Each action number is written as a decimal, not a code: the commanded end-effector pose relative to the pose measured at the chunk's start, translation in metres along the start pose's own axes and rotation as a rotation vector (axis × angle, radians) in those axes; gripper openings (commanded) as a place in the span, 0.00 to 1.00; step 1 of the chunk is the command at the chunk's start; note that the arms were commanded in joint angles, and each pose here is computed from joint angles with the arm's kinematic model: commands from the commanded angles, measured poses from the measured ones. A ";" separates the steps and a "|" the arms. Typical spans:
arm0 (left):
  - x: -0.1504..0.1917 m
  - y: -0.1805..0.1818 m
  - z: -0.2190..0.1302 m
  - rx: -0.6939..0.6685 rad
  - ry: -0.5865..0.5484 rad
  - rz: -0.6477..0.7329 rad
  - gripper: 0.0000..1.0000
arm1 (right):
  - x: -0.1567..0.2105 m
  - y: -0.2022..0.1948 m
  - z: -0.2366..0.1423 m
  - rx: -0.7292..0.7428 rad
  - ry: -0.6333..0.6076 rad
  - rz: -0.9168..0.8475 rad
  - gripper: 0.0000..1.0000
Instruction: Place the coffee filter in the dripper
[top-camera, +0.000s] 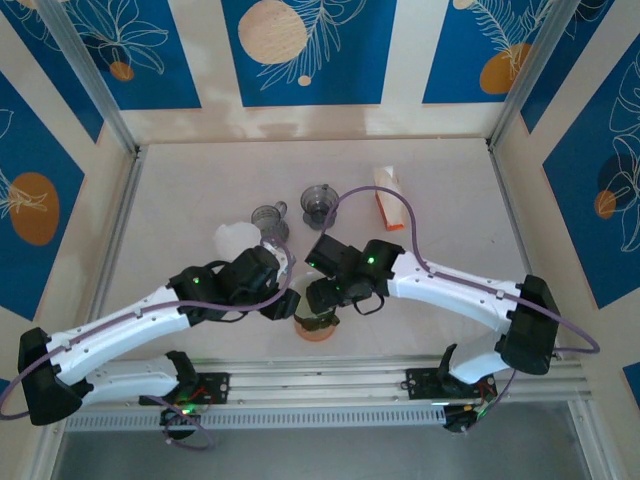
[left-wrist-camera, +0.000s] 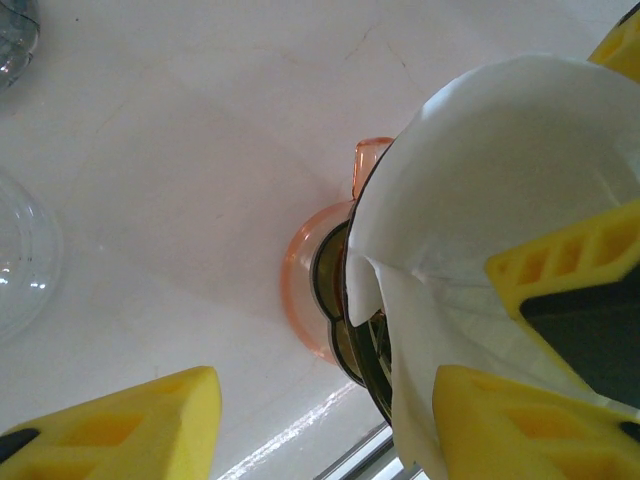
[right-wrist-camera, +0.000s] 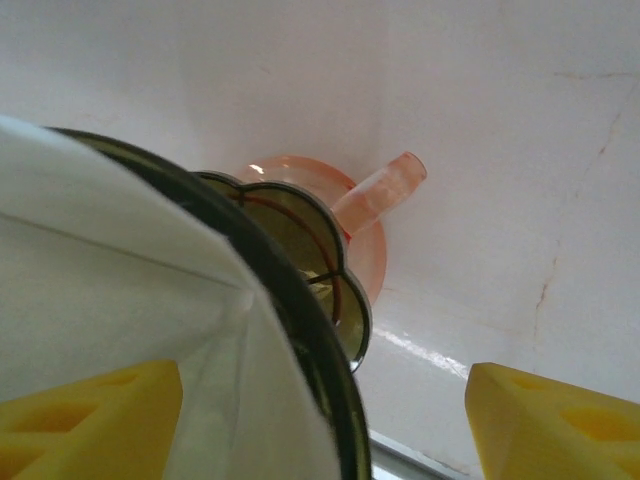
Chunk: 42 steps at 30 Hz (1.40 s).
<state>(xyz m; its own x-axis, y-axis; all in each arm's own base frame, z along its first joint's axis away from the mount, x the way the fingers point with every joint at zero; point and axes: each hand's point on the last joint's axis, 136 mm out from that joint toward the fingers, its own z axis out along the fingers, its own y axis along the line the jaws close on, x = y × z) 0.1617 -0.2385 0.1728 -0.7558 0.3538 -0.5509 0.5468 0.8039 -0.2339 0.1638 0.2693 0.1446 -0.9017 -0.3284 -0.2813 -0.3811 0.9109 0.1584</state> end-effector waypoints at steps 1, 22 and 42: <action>0.003 -0.004 0.004 0.017 0.012 0.003 0.59 | -0.004 0.001 -0.006 -0.002 0.009 0.000 0.75; 0.004 -0.004 0.007 0.018 0.020 0.005 0.59 | 0.006 -0.006 0.025 0.085 0.075 -0.017 0.74; 0.005 -0.005 0.008 0.026 0.021 0.002 0.59 | 0.008 -0.005 0.033 0.115 0.061 -0.016 0.74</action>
<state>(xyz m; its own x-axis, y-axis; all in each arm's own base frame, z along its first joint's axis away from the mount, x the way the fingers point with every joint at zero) 0.1625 -0.2433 0.1687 -0.7566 0.3539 -0.5499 0.5506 0.7984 -0.2437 0.1663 0.2730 0.1111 -0.9091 -0.3594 -0.2107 -0.3799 0.9227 0.0651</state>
